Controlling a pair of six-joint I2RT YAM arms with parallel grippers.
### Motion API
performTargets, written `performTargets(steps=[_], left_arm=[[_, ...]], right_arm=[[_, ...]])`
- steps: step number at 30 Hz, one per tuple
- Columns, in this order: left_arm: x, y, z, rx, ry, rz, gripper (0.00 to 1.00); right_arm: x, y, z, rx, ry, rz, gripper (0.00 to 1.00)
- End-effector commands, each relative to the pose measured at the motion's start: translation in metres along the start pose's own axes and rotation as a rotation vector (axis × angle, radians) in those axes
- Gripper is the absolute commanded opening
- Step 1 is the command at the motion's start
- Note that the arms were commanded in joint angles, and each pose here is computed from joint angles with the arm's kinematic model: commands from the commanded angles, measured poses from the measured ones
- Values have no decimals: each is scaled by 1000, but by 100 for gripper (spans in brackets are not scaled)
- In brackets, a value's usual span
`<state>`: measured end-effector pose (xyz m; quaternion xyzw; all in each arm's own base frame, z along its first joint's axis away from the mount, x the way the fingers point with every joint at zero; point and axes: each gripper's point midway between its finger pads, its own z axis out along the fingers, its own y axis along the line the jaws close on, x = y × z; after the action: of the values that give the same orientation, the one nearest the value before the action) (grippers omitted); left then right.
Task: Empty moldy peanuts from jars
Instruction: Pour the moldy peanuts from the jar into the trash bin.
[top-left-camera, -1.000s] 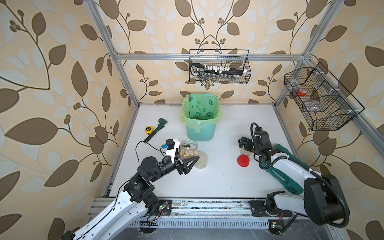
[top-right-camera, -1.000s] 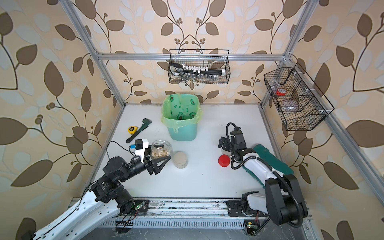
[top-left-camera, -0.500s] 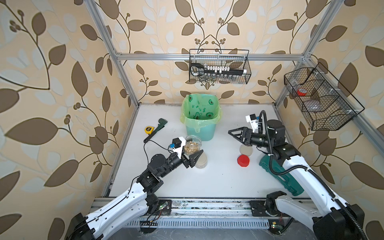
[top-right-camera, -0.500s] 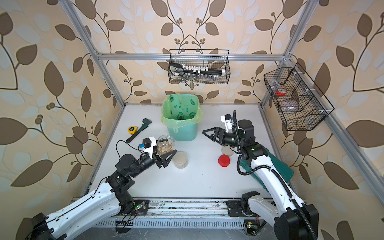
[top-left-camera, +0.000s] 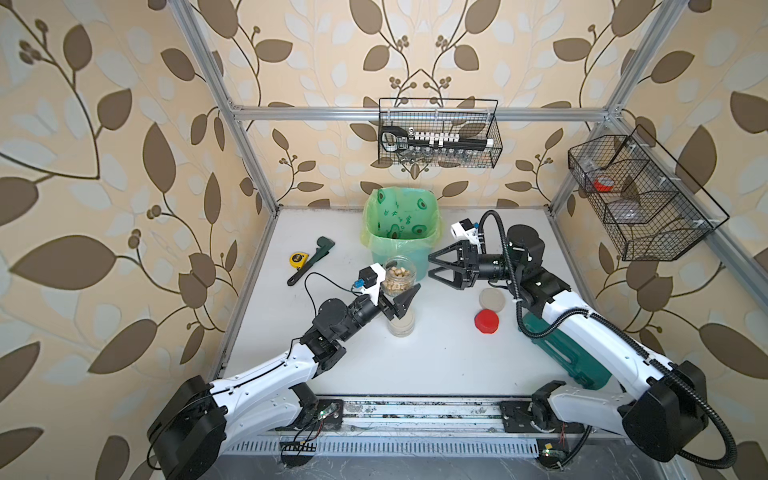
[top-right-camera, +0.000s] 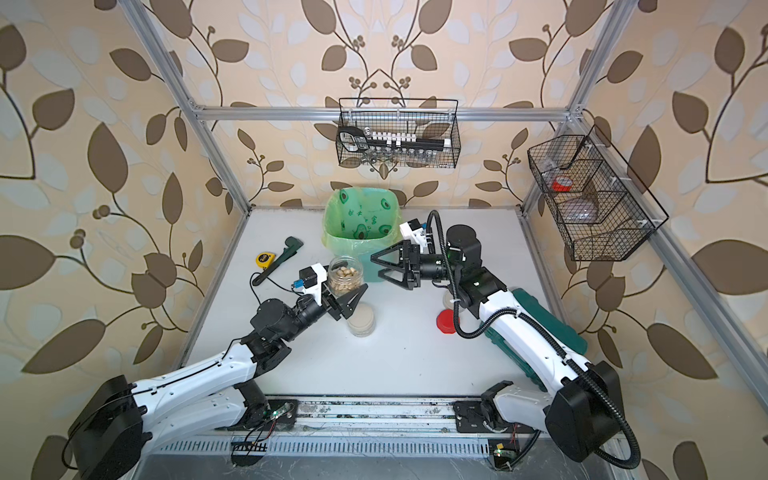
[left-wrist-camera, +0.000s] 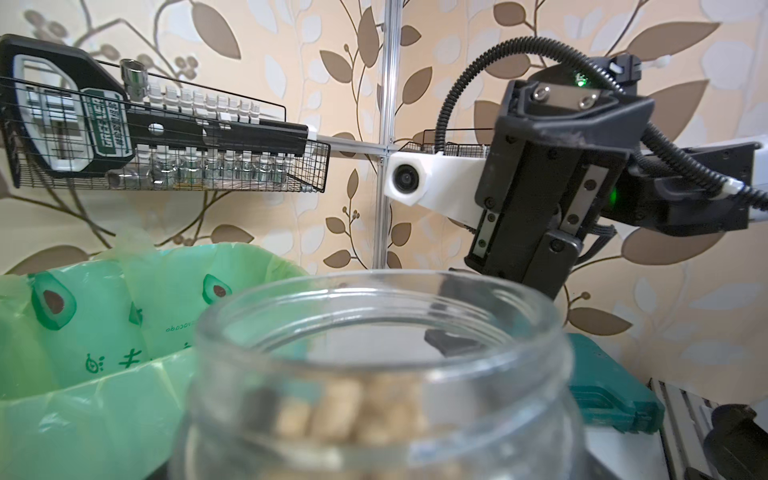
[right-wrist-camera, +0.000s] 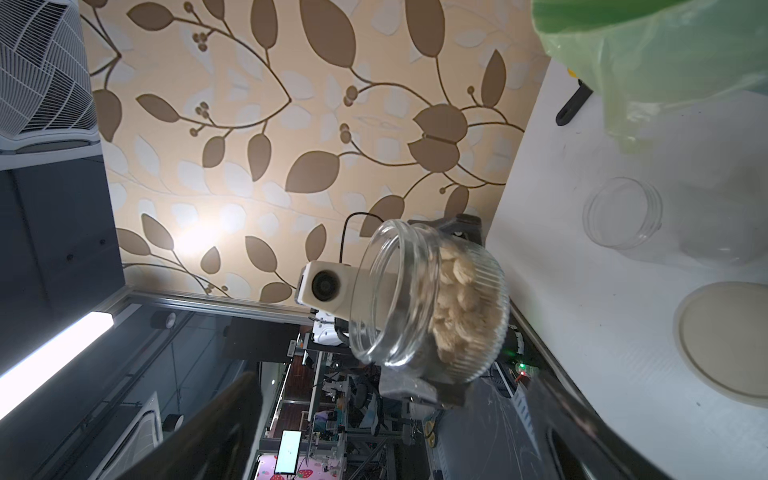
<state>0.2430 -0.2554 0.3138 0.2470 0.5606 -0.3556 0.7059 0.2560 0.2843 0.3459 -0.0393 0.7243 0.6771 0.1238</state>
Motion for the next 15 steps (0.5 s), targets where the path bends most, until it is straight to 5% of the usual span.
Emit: performTargets(steps=[1, 15], left_arm=[[-84, -18, 4, 52, -271, 70, 26], [-86, -24, 15, 61, -253, 54, 26]], right_arm=[[-2, 21, 8, -70, 24, 0, 100], [5, 43, 37, -122, 70, -17, 91]])
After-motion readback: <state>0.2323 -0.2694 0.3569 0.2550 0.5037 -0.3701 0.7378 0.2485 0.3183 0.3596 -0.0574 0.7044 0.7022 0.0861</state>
